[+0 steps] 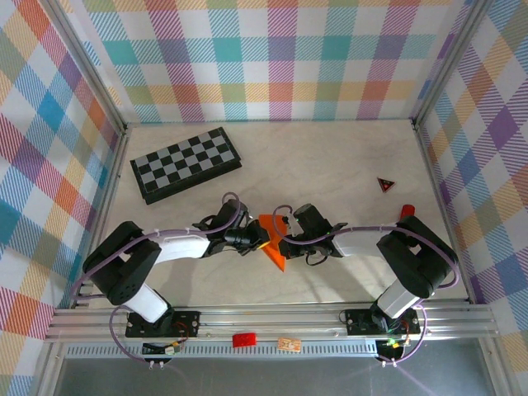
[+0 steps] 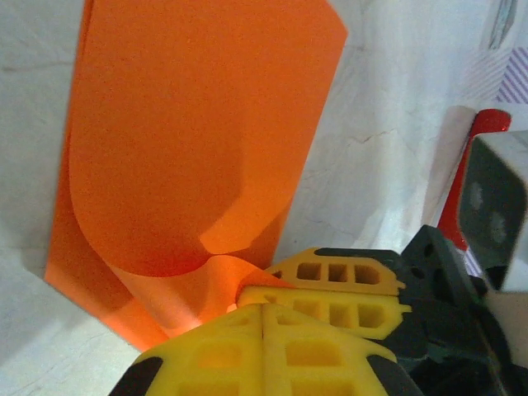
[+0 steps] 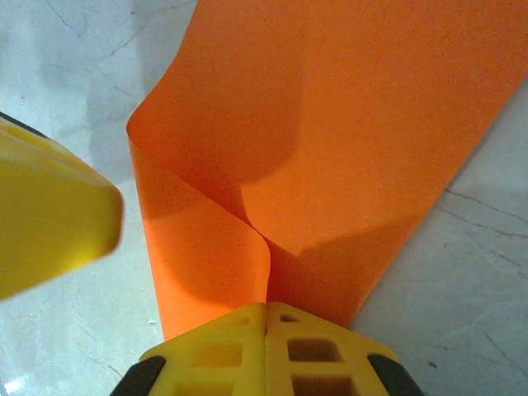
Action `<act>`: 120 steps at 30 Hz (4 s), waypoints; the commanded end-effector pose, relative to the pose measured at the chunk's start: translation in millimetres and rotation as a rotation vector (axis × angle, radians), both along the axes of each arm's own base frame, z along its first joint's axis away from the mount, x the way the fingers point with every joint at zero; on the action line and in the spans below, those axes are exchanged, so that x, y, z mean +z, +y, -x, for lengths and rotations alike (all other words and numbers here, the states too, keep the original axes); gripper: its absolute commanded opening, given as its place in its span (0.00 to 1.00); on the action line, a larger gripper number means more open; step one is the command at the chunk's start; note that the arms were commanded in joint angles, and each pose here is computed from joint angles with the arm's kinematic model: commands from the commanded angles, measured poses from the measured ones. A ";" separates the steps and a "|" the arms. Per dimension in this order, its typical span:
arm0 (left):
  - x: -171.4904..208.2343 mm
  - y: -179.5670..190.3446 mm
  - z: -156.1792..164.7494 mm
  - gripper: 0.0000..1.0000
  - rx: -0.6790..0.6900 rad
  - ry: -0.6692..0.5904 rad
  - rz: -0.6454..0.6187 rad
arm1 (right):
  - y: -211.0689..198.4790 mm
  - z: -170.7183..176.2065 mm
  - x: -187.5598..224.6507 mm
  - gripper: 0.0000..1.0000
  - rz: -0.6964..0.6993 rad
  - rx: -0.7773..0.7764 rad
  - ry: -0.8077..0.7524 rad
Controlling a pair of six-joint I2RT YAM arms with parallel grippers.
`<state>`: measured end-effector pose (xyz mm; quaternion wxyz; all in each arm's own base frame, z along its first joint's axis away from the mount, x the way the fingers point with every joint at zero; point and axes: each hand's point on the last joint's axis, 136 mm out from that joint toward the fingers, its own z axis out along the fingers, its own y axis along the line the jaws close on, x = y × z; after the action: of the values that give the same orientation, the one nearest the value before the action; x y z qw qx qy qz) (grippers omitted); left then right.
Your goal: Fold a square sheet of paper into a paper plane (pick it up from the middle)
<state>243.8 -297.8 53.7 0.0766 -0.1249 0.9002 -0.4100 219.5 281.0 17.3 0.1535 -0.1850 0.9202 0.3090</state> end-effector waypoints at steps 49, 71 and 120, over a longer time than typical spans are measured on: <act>-10.2 -11.7 3.7 0.09 -0.098 -0.023 -0.125 | -8.4 0.2 -13.9 0.09 0.057 -0.021 0.035; -69.0 34.5 30.3 0.07 -0.045 0.062 -0.295 | -9.9 -13.6 40.9 0.42 -0.033 -0.090 0.010; -68.1 30.3 24.0 0.06 -0.045 0.051 -0.298 | 25.3 50.3 48.3 0.12 -0.092 0.073 0.317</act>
<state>234.5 -291.6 18.1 0.0837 -0.0891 0.9317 -0.3420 161.2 292.2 57.2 -0.0031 -0.1579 0.9159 0.3690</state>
